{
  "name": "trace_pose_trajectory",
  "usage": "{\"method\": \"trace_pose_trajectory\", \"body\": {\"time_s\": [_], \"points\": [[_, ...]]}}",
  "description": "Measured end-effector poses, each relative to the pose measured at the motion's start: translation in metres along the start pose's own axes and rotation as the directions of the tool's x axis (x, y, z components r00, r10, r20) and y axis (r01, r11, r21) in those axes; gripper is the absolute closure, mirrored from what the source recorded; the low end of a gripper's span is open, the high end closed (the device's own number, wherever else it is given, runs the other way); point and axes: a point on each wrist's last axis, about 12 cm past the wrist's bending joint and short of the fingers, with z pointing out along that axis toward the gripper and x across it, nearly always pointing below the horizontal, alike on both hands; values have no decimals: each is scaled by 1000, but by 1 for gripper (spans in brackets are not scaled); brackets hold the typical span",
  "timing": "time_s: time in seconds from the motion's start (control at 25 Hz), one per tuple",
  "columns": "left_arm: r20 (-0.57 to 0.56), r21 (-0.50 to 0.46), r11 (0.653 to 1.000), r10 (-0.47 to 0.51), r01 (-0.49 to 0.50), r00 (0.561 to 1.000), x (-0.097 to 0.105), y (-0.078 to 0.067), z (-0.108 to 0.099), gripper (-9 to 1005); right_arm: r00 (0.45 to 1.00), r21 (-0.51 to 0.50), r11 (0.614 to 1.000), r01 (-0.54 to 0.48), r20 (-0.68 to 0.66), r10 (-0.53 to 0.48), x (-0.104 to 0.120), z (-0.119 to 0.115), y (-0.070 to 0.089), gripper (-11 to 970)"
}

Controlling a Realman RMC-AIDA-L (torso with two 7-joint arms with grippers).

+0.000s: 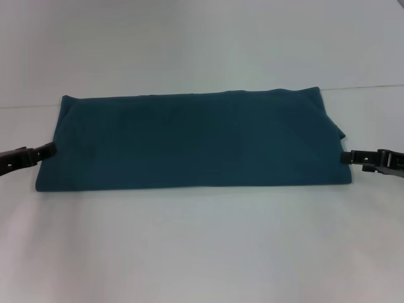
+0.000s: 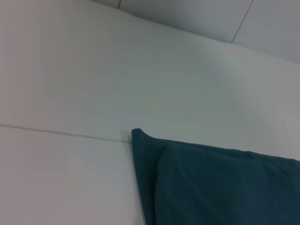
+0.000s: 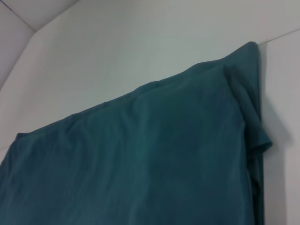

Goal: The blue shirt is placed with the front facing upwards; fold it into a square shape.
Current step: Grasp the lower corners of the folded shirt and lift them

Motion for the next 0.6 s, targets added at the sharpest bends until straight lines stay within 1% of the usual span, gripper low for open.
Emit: {"method": "trace_pose_trajectory", "body": {"time_s": [0.16, 0.6], "points": [[3, -1, 1000, 3, -3, 1000, -1, 0, 0, 273, 1000, 37, 999, 3, 20, -4, 3, 10, 1, 137], [4, -4, 1000, 4, -4, 1000, -1, 0, 0, 272, 1000, 63, 998, 26, 14, -27, 6, 25, 8, 142]]}}
